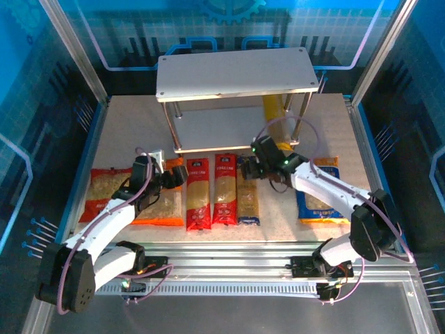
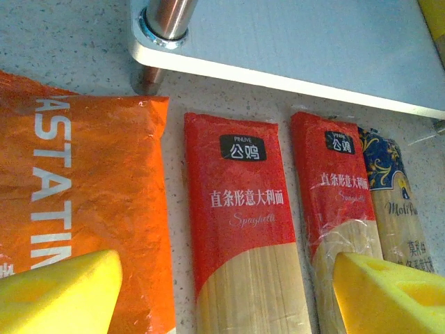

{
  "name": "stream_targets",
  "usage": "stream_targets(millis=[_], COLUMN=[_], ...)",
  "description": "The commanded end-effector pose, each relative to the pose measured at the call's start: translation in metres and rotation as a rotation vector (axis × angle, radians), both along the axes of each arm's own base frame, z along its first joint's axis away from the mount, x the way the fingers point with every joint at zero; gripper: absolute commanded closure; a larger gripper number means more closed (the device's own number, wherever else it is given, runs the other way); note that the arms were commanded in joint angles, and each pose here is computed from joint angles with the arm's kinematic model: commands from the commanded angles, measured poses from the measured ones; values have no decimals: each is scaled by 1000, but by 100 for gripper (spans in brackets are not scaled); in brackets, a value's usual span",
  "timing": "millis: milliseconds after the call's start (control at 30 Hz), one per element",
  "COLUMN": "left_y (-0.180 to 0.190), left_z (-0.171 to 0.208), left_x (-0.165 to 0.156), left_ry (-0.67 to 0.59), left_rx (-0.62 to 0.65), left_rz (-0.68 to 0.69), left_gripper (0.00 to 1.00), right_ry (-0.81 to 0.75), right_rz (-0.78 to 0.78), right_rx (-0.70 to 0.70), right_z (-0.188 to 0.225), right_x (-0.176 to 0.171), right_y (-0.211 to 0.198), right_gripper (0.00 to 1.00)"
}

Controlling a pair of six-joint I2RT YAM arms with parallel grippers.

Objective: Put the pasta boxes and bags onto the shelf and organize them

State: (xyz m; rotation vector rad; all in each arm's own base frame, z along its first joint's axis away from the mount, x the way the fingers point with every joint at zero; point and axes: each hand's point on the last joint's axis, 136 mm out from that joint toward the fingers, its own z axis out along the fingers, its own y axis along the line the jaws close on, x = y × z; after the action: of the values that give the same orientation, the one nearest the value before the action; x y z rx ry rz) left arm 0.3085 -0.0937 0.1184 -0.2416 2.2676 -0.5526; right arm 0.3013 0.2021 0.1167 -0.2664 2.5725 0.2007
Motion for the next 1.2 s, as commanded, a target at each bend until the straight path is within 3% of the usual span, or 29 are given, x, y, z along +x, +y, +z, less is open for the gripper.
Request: stream_targets(millis=[0,333,900,1167], left_y=[-2,-2,0,-1], left_z=[4,8,6,6], left_x=[1,-1,-1,1], left_ry=[-26,-29,-30,-29], left_rx=[2,-1,6,7], left_rz=[-5,-4,1,-5], left_gripper=[20,19,19,19], right_ry=[109,191,302,354], right_rz=[-49,-55,-32,-57], right_rx=[53,14,-1,-79], right_z=[-17,-54,-92,-111], right_x=[-31,-37,-44,-50], right_y=[8,26,39,21], right_gripper=[18,11,10,12])
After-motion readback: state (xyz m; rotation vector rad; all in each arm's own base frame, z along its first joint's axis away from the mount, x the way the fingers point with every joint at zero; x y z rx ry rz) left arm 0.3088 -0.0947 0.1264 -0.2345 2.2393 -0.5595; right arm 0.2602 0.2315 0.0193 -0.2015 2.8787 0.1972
